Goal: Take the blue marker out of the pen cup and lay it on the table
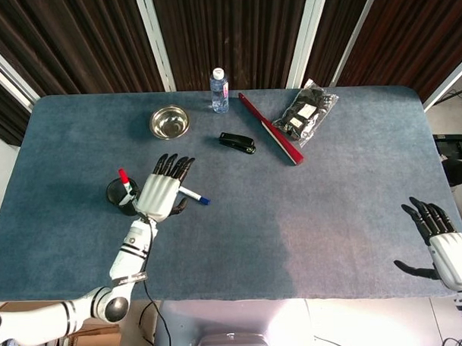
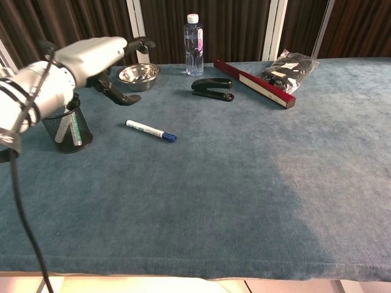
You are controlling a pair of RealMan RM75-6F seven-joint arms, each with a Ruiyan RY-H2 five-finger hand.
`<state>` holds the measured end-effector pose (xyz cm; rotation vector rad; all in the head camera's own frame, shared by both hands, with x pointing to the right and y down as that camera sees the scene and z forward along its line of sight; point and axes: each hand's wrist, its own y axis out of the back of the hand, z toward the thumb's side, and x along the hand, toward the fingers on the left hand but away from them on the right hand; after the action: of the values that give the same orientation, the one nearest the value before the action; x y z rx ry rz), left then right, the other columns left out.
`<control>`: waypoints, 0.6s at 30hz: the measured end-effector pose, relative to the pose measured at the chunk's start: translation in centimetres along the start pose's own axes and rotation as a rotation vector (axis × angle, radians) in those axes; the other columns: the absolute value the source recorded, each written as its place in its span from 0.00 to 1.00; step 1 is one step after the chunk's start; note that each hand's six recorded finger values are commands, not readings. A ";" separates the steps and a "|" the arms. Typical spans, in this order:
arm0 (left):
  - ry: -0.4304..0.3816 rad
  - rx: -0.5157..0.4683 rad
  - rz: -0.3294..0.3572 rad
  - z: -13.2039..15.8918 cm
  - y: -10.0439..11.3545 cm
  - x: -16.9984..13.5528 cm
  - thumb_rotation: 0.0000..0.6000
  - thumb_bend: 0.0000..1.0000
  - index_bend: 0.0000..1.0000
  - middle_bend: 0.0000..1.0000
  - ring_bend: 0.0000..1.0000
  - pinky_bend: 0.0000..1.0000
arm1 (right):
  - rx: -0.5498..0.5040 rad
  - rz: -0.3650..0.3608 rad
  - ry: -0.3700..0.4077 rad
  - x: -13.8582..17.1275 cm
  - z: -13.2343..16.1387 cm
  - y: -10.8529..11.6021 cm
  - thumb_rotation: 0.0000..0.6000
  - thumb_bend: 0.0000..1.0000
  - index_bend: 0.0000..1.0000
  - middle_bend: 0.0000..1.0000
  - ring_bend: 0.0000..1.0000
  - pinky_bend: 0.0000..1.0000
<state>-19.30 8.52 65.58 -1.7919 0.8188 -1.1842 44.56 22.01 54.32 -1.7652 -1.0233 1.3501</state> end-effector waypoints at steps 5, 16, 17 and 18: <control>0.109 0.005 0.041 -5.4 4.1 -4.8 1.00 0.30 0.04 0.12 0.06 0.01 | 0.003 0.008 -0.003 -0.1 -0.3 0.0 1.00 0.15 0.00 0.00 0.00 0.00; 0.371 0.115 0.116 -17.4 6.6 -18.4 1.00 0.30 0.12 0.15 0.08 0.00 | -0.001 0.019 0.022 -0.8 0.1 -0.4 1.00 0.15 0.00 0.00 0.00 0.00; 0.388 0.118 0.112 -17.9 6.4 -19.7 1.00 0.30 0.12 0.15 0.07 0.00 | 0.000 0.020 0.022 -0.8 0.0 -0.4 1.00 0.15 0.00 0.00 0.00 0.00; 0.395 0.118 0.109 -18.2 6.3 -20.6 1.00 0.30 0.12 0.15 0.07 0.00 | 0.000 0.020 0.021 -0.8 0.0 -0.4 1.00 0.15 0.00 0.00 0.00 0.00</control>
<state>-43.90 18.05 55.77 -1.4184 1.0326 -1.5045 44.32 21.46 55.06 -1.7912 -0.9967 1.3409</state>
